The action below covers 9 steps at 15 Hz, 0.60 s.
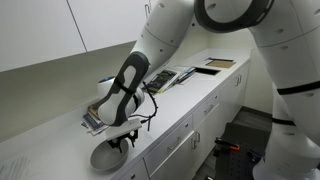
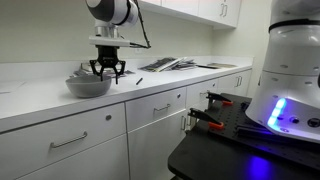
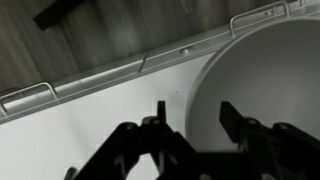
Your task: Move the bowl to the right
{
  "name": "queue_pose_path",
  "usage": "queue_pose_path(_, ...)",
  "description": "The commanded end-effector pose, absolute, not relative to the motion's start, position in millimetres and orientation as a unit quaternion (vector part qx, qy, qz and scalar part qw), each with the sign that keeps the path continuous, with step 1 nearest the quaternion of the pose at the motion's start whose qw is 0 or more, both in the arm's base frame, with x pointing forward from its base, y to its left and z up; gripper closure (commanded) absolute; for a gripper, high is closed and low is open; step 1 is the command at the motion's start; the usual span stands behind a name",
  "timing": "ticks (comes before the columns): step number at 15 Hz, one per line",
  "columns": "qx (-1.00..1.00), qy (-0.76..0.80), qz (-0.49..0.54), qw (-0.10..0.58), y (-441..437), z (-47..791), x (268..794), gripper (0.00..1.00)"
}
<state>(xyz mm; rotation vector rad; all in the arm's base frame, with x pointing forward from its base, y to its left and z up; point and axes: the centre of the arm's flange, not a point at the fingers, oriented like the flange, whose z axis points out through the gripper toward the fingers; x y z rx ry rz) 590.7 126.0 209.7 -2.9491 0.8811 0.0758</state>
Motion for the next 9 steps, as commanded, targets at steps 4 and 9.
queue_pose_path(4, -0.955, 0.294, 0.005, 0.033, 126.4, 210.5, 592.6, 0.92)
queue_pose_path(9, -0.945, 0.323, -0.034, 0.041, 101.4, 228.5, 606.7, 0.98)
